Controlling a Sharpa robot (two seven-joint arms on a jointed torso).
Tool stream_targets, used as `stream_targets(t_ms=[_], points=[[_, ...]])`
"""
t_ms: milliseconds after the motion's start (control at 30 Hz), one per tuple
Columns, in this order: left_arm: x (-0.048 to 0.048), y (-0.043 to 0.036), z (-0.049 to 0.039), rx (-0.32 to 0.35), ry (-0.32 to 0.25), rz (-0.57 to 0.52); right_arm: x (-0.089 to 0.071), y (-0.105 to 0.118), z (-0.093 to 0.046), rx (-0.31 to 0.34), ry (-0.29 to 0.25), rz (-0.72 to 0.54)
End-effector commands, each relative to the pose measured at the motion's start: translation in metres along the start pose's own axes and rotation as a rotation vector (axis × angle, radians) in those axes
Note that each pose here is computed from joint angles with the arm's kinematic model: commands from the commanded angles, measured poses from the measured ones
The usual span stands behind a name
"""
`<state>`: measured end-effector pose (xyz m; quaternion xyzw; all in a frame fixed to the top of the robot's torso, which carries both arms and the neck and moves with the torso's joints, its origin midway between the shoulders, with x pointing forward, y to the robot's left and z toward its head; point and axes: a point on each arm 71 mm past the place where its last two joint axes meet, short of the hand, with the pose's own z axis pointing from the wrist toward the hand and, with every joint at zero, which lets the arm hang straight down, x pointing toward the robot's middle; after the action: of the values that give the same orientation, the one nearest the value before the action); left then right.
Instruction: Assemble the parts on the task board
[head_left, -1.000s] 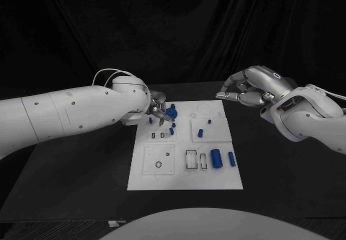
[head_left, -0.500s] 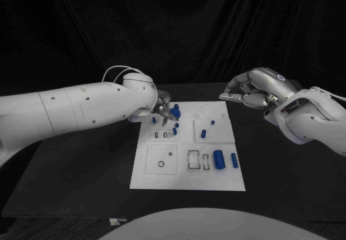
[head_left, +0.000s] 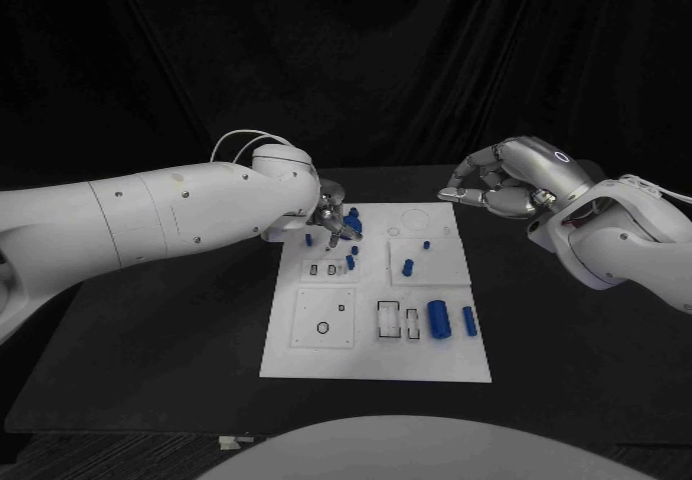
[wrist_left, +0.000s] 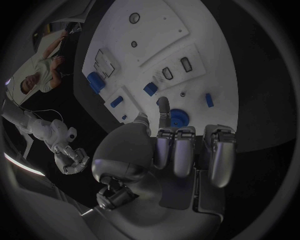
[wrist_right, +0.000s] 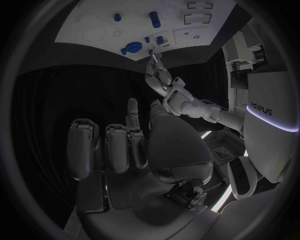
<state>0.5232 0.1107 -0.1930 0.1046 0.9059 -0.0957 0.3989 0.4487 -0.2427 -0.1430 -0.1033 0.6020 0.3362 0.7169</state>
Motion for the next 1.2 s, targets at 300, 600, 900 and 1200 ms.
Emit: stream_targets(t_ms=[300, 600, 900, 1200], points=[[0.0080, -0.0074, 0.0042, 0.033, 0.032, 0.012, 0.002, -0.001, 0.000, 0.011, 0.010, 0.002], [0.0145, -0.0095, 0.0074, 0.038, 0.053, 0.016, 0.004, -0.001, -0.001, 0.013, 0.017, 0.005], [0.0186, -0.0091, 0.0095, 0.037, 0.067, 0.017, 0.006, -0.001, -0.001, 0.016, 0.023, 0.006], [0.0230, -0.0107, 0.0117, 0.041, 0.091, 0.025, 0.006, -0.001, -0.001, 0.017, 0.025, 0.006]])
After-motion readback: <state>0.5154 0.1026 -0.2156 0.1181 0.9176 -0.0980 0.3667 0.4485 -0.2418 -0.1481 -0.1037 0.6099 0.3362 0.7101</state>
